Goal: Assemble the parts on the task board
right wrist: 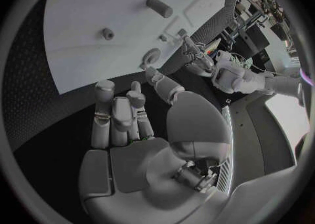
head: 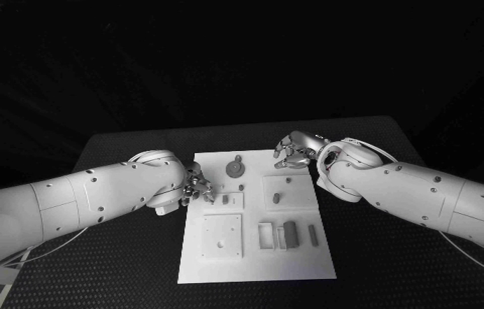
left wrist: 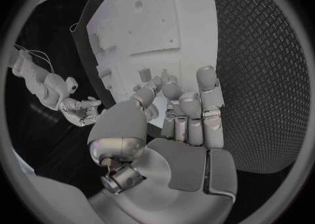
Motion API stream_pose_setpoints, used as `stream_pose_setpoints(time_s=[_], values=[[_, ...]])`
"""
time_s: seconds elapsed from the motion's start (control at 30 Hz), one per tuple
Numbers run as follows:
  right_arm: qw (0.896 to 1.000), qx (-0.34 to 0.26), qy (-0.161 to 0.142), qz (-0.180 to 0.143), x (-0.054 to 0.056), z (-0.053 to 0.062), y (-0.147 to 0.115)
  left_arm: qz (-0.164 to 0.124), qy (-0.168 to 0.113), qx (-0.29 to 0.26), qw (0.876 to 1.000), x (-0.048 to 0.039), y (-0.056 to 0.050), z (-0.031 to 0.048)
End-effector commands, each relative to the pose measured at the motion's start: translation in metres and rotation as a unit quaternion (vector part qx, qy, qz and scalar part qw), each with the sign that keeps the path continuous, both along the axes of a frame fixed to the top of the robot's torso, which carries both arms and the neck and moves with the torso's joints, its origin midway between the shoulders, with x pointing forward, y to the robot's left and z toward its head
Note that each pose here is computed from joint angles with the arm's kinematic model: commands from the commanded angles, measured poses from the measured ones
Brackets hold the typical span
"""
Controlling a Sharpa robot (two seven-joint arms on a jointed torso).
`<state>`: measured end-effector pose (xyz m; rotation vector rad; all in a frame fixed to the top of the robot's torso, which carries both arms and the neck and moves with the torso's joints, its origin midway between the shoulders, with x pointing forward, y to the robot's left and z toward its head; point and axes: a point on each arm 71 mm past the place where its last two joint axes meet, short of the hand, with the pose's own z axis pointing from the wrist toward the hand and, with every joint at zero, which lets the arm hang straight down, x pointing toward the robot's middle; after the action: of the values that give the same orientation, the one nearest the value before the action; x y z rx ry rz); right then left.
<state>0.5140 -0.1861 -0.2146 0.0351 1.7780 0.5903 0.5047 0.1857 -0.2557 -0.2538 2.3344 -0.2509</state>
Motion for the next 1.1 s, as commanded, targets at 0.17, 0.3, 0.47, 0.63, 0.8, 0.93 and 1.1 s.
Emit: stream_pose_setpoints(time_s=[0.17, 0.3, 0.47, 0.63, 0.8, 0.93, 1.1], values=[[1.000, -0.004, 0.002, 0.004, -0.0006, -0.0004, 0.0006, -0.009, 0.010, 0.016, 1.000, -0.0031, 0.0007, -0.0039], [1.000, -0.004, 0.003, 0.004, -0.0006, -0.0005, 0.0006, -0.008, 0.011, 0.016, 1.000, -0.0032, 0.0013, -0.0039], [1.000, -0.004, 0.003, 0.004, -0.0006, -0.0005, 0.0008, -0.008, 0.012, 0.015, 1.000, -0.0036, 0.0011, -0.0040], [1.000, -0.004, 0.003, 0.004, -0.0004, -0.0006, 0.0005, -0.009, 0.014, 0.014, 1.000, -0.0041, 0.0005, -0.0042], [1.000, -0.004, 0.003, 0.004, -0.0004, -0.0006, 0.0006, -0.007, 0.015, 0.012, 1.000, -0.0040, 0.0009, -0.0044], [1.000, -0.004, 0.003, 0.004, -0.0004, -0.0006, 0.0006, -0.008, 0.017, 0.011, 1.000, -0.0043, 0.0004, -0.0046], [1.000, -0.004, 0.003, 0.004, -0.0002, -0.0008, 0.0009, -0.009, 0.022, 0.009, 1.000, -0.0049, -0.0005, -0.0051]])
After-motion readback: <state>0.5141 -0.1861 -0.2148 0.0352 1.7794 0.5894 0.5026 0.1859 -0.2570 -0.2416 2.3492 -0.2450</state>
